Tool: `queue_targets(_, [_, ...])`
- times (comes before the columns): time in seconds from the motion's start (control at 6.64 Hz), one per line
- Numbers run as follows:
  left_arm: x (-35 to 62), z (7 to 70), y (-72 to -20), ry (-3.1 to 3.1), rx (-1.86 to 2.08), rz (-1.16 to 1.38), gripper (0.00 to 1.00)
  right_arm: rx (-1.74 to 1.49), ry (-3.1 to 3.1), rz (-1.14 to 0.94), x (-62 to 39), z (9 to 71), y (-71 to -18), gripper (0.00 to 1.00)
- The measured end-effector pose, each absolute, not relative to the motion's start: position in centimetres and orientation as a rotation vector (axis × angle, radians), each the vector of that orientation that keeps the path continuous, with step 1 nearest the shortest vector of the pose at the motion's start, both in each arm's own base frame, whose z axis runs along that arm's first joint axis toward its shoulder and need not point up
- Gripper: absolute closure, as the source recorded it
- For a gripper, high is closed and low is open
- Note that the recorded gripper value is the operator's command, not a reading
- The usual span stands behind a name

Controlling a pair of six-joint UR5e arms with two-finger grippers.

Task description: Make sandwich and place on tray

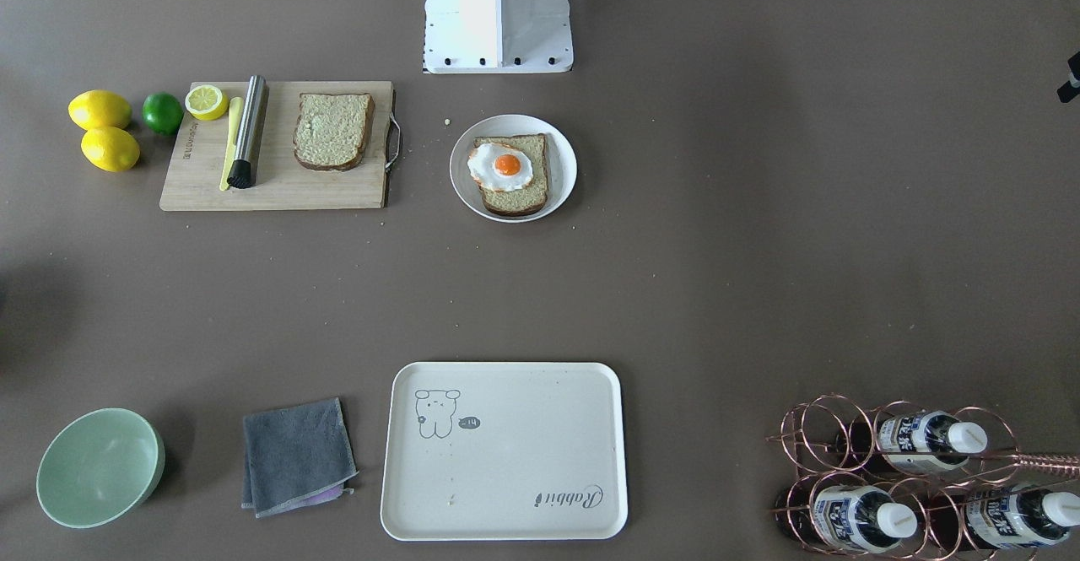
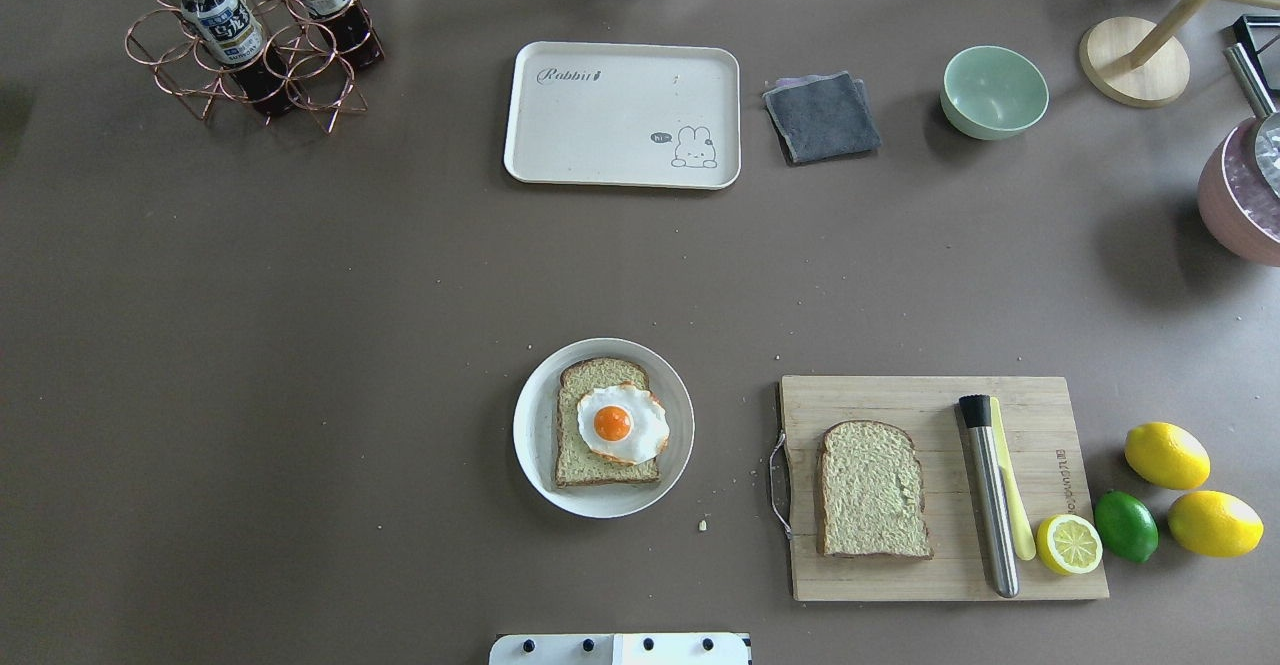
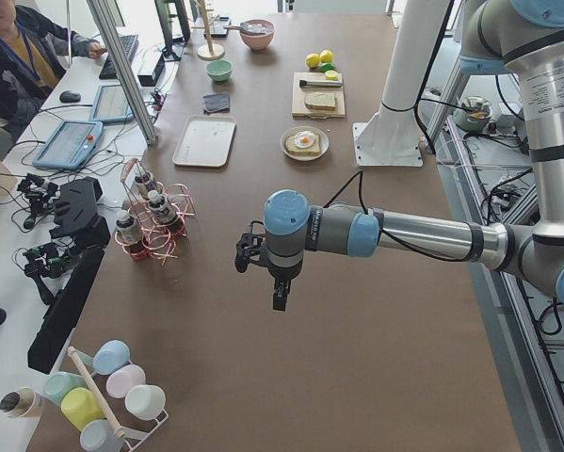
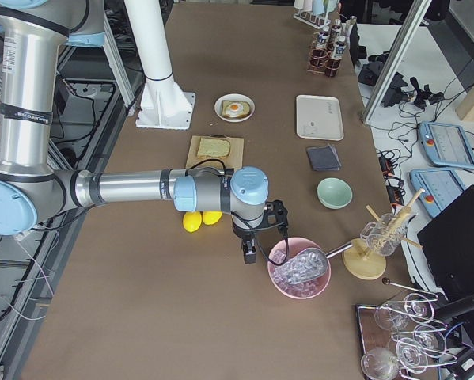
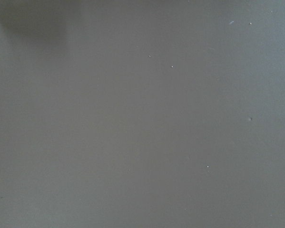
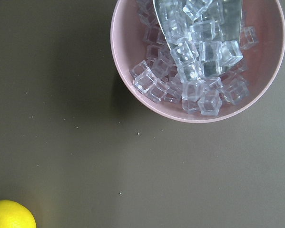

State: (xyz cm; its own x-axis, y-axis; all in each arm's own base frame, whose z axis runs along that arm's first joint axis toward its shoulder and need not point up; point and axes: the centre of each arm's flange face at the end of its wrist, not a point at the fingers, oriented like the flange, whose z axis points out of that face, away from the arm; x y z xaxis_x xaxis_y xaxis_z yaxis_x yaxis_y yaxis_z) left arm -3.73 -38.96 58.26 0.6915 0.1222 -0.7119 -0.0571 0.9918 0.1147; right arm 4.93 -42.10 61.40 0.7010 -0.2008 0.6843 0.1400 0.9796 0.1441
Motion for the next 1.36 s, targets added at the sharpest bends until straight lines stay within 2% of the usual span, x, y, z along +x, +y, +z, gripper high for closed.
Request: queue_targets(1.36, [-3.7, 57.9, -39.4, 0.793, 0.094, 0.103, 0.02, 0.068, -0.857, -0.164, 2.7, 59.2, -42.4, 0.00])
